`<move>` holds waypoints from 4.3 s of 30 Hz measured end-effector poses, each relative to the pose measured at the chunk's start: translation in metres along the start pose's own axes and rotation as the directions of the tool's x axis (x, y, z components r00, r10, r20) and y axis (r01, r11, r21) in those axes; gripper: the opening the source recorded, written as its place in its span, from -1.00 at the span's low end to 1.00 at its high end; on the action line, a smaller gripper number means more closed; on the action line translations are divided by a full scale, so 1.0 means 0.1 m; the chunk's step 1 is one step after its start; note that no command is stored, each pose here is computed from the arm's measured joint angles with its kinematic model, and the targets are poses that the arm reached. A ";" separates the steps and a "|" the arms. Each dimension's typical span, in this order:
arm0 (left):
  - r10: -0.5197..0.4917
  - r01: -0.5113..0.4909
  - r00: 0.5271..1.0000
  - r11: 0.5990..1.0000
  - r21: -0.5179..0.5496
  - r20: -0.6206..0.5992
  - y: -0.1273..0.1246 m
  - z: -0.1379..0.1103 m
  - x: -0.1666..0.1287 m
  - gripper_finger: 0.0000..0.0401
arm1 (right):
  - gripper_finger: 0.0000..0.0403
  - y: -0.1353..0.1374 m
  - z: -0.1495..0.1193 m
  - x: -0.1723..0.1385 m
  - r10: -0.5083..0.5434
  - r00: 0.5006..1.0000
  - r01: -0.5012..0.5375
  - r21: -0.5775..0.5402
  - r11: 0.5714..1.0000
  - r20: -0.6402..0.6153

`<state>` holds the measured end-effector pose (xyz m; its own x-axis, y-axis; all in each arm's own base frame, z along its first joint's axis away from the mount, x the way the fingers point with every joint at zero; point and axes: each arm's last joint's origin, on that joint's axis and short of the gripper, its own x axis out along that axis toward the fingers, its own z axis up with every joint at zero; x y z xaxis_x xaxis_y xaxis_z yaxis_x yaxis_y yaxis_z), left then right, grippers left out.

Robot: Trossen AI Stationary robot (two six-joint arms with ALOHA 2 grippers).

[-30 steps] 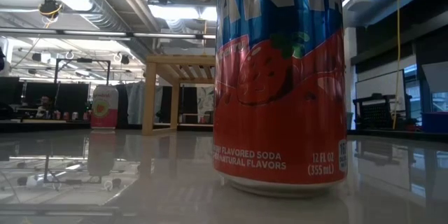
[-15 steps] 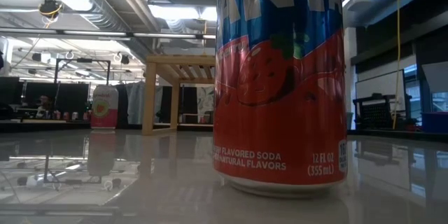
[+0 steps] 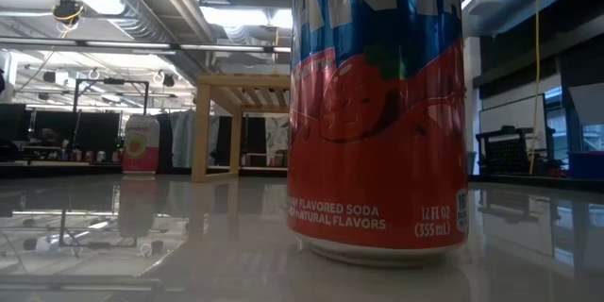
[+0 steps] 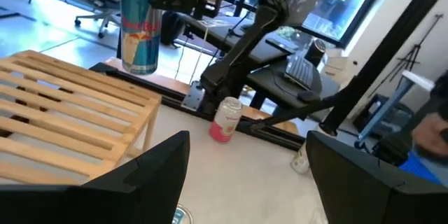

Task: Place canned beverage on shelf
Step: Put the top blue soda can on the shelf, then put the blue soda can on the shelf aligned with the other blue soda can

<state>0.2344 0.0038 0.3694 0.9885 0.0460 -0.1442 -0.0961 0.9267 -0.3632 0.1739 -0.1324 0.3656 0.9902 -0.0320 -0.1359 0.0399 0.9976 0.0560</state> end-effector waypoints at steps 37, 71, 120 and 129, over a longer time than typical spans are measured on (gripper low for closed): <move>0.048 -0.047 0.999 0.997 -0.065 0.013 0.05 0.01 0.00 0.39 | 0.01 -0.82 -0.61 -0.03 0.132 0.989 -0.130 -0.049 0.990 0.060; 0.069 -0.067 0.997 0.994 -0.085 0.020 0.10 0.03 0.01 0.39 | 0.38 -0.76 -0.34 -0.04 0.104 0.990 -0.100 -0.055 0.994 0.096; 0.256 -0.192 0.801 0.966 0.173 -0.540 0.25 -1.54 0.59 0.39 | 0.39 1.99 -0.94 1.16 0.111 0.745 0.016 0.183 0.983 -0.658; 0.245 -0.203 0.861 0.969 0.140 -0.446 0.46 -1.77 0.57 0.39 | 0.39 1.92 -1.55 1.27 -0.016 0.868 0.111 0.163 0.980 -0.496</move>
<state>0.2654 -0.0169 0.1820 0.7751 0.1000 -0.6239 -0.2773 0.9411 -0.1936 0.2865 0.0647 0.2061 0.7924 -0.0133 -0.6098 0.1711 0.9645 0.2013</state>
